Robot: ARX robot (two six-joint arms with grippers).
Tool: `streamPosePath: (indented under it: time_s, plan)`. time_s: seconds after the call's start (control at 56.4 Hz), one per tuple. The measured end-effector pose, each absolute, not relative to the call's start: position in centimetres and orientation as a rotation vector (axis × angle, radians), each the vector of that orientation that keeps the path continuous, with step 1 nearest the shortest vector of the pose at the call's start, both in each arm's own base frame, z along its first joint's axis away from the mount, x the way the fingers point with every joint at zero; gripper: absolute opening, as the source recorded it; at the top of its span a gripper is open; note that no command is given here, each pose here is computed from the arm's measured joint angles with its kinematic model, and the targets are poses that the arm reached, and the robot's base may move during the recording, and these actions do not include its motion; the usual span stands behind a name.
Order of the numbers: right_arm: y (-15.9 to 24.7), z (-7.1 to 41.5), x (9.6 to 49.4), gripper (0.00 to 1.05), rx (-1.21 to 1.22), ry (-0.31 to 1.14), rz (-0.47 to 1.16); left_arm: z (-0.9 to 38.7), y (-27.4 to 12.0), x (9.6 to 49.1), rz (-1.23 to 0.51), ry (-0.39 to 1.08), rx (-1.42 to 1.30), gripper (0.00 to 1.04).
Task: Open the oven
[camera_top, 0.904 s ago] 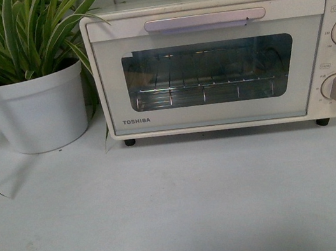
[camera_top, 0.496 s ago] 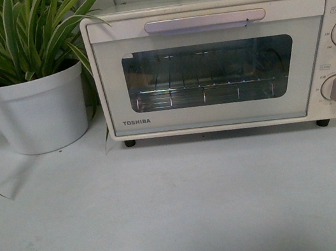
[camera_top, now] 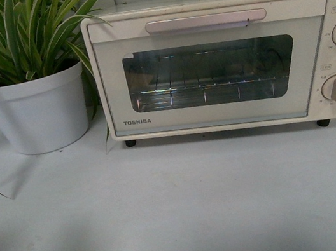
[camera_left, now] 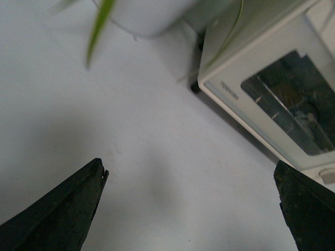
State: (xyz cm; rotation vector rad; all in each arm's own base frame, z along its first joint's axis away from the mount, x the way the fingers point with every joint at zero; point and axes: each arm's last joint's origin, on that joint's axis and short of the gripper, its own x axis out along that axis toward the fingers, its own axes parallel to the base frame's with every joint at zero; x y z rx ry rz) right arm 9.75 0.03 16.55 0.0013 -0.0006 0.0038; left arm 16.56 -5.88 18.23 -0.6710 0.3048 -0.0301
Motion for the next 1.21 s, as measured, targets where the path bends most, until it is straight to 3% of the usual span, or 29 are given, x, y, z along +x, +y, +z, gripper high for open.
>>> streamPosePath:
  time_s: [0.142,0.408,1.082,1.206]
  plan:
    - [0.0,16.5,9.7,0.95,0.001,-0.001,0.003,16.6,-9.3,20.4,-0.078,0.447,-0.792,0.98]
    - [0.0,16.5,9.7,0.95,0.001,-0.001,0.003,15.1,-13.1,24.0,-0.094,0.537,-0.889,0.98]
    - [0.0,16.5,9.7,0.95,0.001,-0.001,0.003,14.3,-15.5,27.4,-0.071,0.577,-1.002,0.98]
    - [0.1,17.4,10.1,0.95,0.077,-0.066,0.121,14.3,-15.3,27.4,-0.065,0.578,-1.001,0.98]
